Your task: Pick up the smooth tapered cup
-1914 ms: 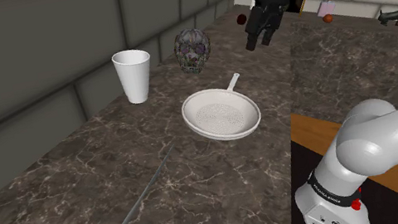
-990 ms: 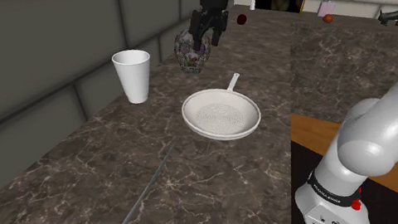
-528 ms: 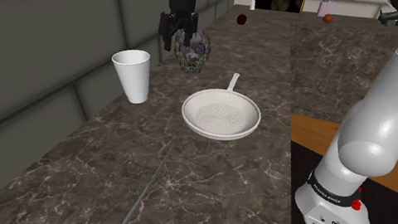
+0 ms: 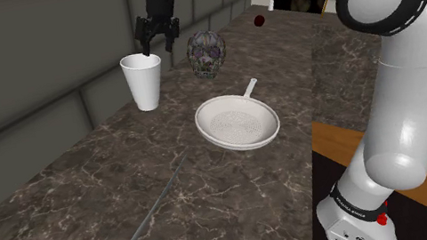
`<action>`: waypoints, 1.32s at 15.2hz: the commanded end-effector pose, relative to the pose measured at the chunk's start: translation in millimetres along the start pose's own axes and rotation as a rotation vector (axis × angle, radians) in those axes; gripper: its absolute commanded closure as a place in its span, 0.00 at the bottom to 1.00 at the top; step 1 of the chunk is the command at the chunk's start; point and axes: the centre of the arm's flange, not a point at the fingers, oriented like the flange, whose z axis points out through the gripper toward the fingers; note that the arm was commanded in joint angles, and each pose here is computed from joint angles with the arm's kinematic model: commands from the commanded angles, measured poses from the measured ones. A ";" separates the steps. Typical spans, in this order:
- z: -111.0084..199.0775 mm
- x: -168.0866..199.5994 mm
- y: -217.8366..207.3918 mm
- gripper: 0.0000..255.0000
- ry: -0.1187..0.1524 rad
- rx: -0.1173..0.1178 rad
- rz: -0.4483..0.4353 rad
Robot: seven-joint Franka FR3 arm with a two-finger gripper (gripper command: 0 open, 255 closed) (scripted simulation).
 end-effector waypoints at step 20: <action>42.0 12.7 0.7 1.00 0.000 0.004 -0.005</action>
